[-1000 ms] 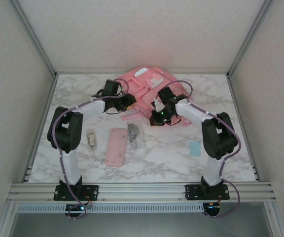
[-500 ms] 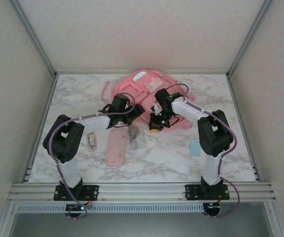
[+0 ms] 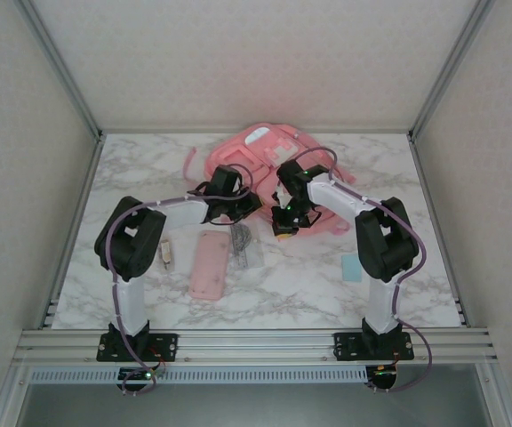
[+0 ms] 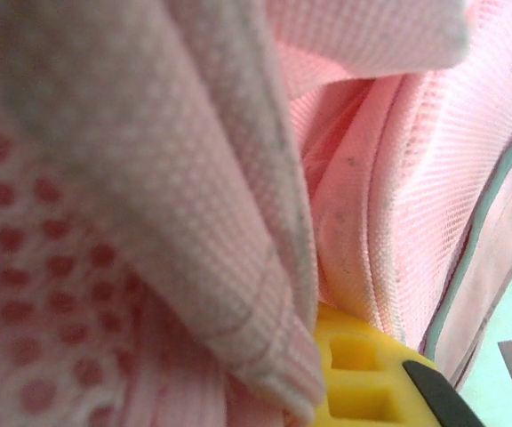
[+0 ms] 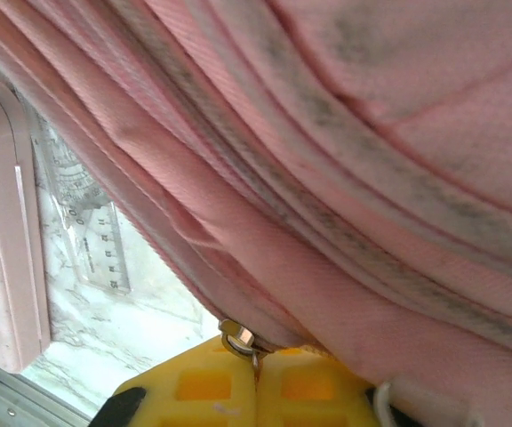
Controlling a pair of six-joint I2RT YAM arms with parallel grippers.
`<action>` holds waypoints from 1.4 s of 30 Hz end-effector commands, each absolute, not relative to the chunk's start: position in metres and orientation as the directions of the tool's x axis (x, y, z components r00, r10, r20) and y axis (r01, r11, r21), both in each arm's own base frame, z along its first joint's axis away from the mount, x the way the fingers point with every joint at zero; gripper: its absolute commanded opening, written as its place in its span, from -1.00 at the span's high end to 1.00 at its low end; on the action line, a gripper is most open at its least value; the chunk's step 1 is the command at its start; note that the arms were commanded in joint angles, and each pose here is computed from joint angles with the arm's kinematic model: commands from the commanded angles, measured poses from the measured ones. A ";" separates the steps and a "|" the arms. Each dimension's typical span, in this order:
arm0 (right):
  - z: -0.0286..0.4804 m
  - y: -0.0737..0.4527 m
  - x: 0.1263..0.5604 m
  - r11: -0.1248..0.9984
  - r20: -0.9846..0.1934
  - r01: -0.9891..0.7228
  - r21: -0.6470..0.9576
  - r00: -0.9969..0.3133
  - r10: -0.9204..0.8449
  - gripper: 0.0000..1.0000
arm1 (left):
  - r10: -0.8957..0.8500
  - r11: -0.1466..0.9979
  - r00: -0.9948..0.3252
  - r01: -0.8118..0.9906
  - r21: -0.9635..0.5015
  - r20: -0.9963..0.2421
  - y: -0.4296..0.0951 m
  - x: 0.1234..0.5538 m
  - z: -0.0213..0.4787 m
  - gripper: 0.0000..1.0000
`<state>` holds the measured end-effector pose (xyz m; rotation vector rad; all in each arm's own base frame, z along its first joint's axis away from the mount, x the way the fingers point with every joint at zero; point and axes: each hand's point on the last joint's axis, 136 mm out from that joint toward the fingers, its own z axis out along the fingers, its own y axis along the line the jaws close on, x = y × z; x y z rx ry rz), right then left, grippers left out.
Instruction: Pack the student bag
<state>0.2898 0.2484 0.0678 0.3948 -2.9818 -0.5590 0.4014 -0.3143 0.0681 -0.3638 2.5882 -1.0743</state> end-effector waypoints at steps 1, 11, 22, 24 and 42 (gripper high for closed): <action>0.071 0.180 0.242 0.969 0.289 -0.143 0.201 -0.937 -0.198 1.00 | -0.333 0.810 -0.865 -0.058 -0.584 -0.376 -0.243 0.450 0.079 1.00; 0.078 0.182 0.247 0.955 0.255 -0.173 0.241 -0.938 -0.234 1.00 | -0.261 0.869 -0.888 -0.045 -0.493 -0.378 -0.211 0.467 0.066 1.00; 0.107 0.159 0.305 0.952 -0.002 -0.304 -0.021 -0.953 -0.304 1.00 | -0.123 0.894 -0.921 0.059 -0.445 -0.369 -0.210 0.470 0.070 1.00; 0.111 0.166 0.309 0.943 -0.024 -0.332 -0.005 -0.943 -0.332 1.00 | -0.113 0.893 -0.922 0.069 -0.444 -0.370 -0.211 0.470 0.072 1.00; 0.098 0.315 0.304 0.700 0.158 -0.011 0.714 -0.972 -0.176 1.00 | -0.446 0.753 -0.852 -0.191 -0.629 -0.275 -0.208 0.445 0.106 -0.55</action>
